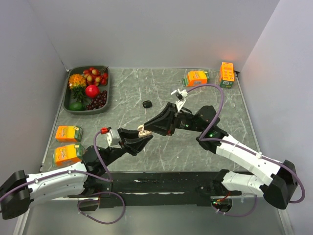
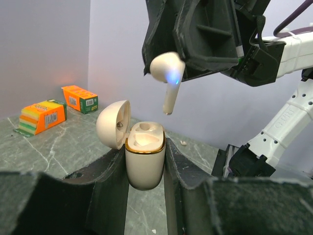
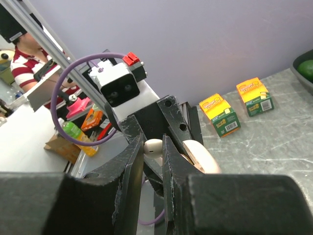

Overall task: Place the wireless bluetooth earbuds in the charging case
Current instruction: Place the earbud in the charging case.

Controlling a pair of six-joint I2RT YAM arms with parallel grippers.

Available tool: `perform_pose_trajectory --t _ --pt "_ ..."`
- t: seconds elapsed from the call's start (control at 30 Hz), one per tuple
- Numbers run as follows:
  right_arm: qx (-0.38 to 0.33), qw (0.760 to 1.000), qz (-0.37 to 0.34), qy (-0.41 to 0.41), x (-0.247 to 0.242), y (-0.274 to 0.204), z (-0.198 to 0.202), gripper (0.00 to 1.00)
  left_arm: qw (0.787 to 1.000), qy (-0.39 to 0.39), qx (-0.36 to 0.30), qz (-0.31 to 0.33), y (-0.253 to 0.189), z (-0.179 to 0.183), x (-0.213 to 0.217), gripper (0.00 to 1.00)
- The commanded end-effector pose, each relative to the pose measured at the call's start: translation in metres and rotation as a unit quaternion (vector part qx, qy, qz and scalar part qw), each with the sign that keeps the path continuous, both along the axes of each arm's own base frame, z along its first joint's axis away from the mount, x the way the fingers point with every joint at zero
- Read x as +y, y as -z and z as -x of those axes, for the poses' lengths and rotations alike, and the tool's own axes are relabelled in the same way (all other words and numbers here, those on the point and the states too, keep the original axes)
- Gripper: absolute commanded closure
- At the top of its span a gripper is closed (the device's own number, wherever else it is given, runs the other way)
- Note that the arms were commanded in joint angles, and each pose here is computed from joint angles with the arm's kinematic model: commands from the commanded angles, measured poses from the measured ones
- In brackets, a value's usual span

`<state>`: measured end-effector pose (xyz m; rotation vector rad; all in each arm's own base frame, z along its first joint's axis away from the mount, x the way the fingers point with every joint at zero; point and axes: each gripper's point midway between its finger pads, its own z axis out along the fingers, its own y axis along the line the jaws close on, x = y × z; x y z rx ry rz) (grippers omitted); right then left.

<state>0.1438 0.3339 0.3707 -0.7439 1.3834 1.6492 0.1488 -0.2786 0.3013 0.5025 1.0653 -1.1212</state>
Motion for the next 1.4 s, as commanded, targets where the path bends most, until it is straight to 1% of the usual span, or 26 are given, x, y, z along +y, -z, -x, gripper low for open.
perform_pose_trajectory --t 0.0,0.33,1.1,1.37 --pt "-0.038 0.999 -0.025 -0.011 0.003 -0.017 0.006 1.00 0.999 0.015 -0.016 0.035 -0.024 0.006 0.002 0.99" --pt "-0.037 0.999 -0.022 -0.017 0.011 -0.012 0.008 1.00 0.999 0.015 -0.014 0.039 -0.025 0.007 0.004 0.99" --pt "-0.039 0.998 -0.003 0.041 0.015 0.008 -0.010 1.00 0.999 0.016 -0.013 0.044 -0.029 0.009 0.007 0.99" --pt "-0.037 0.999 0.001 0.033 0.013 0.012 -0.004 1.00 0.999 0.010 -0.011 0.044 -0.028 0.006 0.007 0.99"
